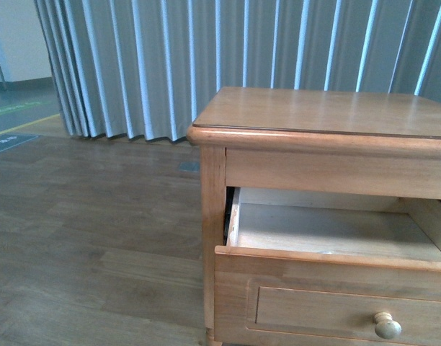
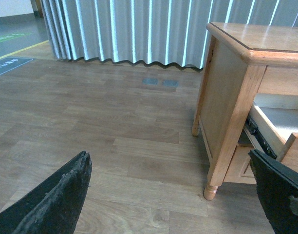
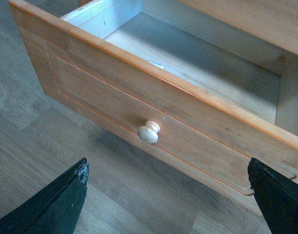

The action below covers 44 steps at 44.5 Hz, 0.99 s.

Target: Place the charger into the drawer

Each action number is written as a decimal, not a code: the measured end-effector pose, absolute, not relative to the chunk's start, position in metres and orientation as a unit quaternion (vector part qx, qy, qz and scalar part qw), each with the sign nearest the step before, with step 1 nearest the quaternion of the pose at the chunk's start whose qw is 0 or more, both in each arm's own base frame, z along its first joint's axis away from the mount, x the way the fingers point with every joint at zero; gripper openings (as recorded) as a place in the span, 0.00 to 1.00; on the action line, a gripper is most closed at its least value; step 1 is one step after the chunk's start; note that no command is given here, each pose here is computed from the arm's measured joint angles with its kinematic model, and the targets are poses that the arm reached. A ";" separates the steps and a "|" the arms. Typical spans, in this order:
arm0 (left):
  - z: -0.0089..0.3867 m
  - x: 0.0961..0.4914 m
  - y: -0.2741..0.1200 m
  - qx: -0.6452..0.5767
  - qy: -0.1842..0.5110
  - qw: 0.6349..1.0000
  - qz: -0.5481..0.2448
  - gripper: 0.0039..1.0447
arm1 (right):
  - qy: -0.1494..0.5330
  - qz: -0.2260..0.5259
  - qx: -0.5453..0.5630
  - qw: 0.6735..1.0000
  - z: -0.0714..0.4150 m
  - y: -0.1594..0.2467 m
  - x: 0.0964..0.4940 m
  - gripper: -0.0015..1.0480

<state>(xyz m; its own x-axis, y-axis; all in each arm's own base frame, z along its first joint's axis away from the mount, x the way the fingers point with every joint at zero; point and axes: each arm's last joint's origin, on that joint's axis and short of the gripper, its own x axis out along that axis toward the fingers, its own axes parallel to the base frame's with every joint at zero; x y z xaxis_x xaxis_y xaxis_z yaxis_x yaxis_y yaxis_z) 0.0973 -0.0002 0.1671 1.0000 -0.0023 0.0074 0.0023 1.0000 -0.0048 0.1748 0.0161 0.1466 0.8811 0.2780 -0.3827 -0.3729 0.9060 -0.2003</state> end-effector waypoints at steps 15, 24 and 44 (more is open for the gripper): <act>0.167 0.097 0.000 -0.002 -0.004 1.000 -0.001 0.94 | 0.213 0.171 -0.139 0.952 0.122 0.027 0.215 0.92; 0.167 0.097 0.000 -0.002 -0.004 1.000 -0.001 0.94 | 0.222 0.172 -0.138 0.950 0.108 0.039 0.242 0.92; 0.167 0.097 0.000 -0.002 -0.004 1.000 -0.001 0.94 | 0.203 0.158 -0.119 0.959 0.103 0.064 0.307 0.92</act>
